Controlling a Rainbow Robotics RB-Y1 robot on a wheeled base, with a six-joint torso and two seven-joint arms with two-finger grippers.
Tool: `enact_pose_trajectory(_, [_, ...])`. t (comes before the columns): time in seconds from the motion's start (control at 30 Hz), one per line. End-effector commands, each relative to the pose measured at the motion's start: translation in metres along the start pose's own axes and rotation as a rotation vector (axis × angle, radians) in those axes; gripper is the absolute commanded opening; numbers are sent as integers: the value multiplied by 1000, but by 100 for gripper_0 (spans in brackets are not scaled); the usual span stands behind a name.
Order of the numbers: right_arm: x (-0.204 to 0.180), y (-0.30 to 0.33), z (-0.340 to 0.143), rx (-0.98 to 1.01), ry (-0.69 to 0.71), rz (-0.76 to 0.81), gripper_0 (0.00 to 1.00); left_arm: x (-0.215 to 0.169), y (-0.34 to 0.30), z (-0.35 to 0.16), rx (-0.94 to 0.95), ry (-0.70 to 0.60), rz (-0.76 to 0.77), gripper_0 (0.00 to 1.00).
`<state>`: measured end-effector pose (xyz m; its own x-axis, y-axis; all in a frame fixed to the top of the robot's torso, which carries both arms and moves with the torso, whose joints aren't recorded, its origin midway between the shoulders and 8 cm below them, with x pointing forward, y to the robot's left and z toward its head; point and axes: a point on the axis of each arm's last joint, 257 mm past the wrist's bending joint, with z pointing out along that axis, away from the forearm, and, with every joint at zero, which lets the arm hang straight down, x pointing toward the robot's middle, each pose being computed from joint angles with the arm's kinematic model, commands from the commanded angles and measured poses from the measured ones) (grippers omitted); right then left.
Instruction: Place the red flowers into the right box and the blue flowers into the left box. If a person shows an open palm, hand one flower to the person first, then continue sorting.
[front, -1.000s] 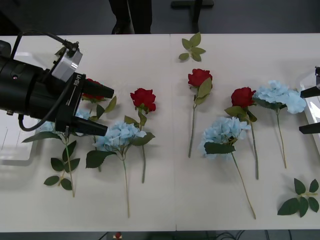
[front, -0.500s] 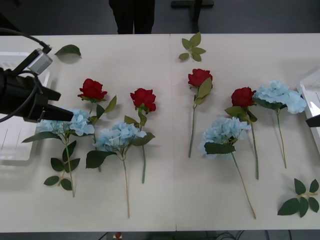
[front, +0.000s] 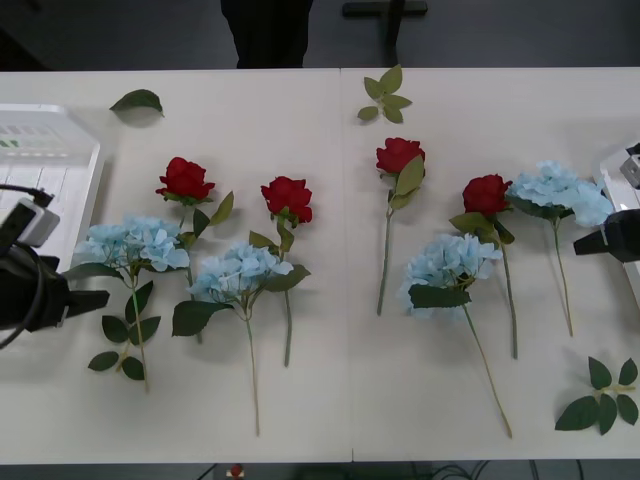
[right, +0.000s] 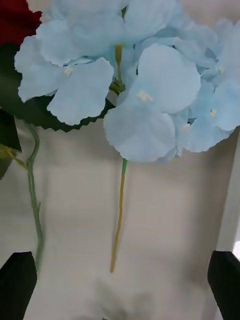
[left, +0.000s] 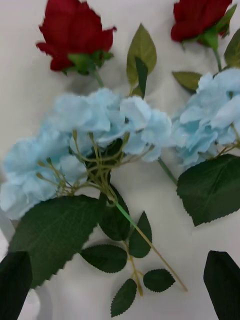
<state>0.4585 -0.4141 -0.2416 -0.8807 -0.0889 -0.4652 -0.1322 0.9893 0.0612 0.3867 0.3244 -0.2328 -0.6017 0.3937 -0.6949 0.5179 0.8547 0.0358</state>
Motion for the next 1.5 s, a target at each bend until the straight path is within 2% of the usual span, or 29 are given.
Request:
enact_pose_trajectory(0.03, [-8,-8,5,9,-19,64,100,9,-11,10,-12,-46,-69,100])
enact_pose_trajectory(0.17, [-14,-11,16,1,-22,95,100,32,-18,20,-36,-52,-112,100])
enact_pose_trajectory(0.43, [-25,-12,48,65,-32,68,100,48,-32,53,-61,-65,-181,100])
enact_pose_trajectory(0.93, [-14,4,94,57,-32,85,100,21,-49,92,-96,-52,-361,100])
enact_pose_trajectory(1.33, [-9,10,109,71,-29,68,100,18,-9,76,-178,-56,-325,100])
enact_pose_trajectory(1.5, [-9,12,111,72,-30,65,98,15,8,88,-195,-49,-326,100])
